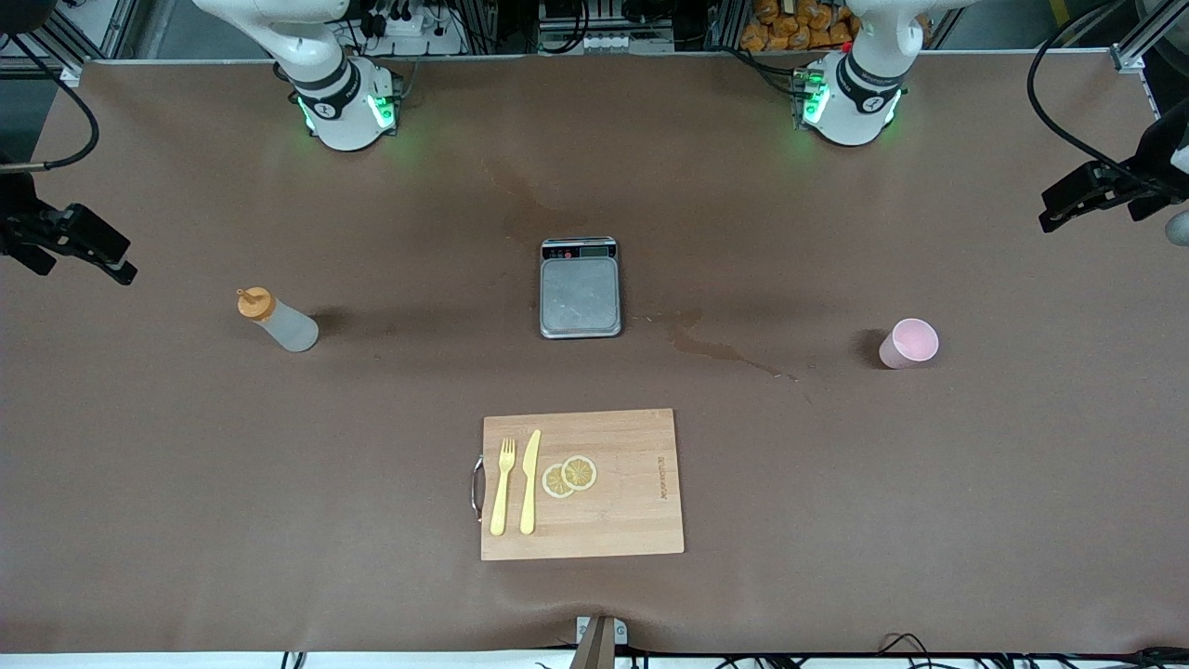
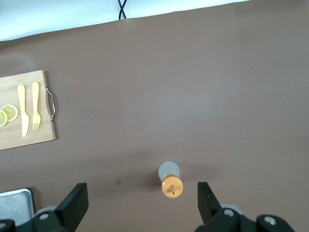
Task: Add sauce to pink cup with both arms
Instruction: 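Reach the right gripper to the sauce bottle while the left gripper reaches the cup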
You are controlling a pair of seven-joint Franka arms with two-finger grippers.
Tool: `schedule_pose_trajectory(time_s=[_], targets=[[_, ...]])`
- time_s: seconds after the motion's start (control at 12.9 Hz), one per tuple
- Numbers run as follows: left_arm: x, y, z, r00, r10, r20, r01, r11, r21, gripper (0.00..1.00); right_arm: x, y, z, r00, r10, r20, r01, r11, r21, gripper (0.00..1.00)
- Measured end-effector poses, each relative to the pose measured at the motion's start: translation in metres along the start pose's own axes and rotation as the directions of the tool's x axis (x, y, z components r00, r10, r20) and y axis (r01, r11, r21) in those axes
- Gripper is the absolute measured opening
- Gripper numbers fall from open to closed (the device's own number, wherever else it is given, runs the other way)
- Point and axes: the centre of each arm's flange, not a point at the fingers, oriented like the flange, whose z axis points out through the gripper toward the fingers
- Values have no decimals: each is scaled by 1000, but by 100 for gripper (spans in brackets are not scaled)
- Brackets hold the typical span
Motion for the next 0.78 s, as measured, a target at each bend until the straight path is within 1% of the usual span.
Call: schedule_pose_trajectory(time_s=[0.47, 0.62, 0.78], targets=[[0, 0, -1, 1000, 1, -1, -1, 1000, 0, 100, 0, 1, 0, 1000, 2, 1, -2, 1000, 0, 100], [1, 0, 6, 1000, 1, 17, -1, 1000, 1, 100, 0, 1, 0, 1000, 2, 1, -2, 1000, 0, 100], [5, -2, 24, 999, -2, 53, 2, 1000, 4, 100, 1, 1, 2, 1000, 2, 3, -2, 1000, -1, 100]])
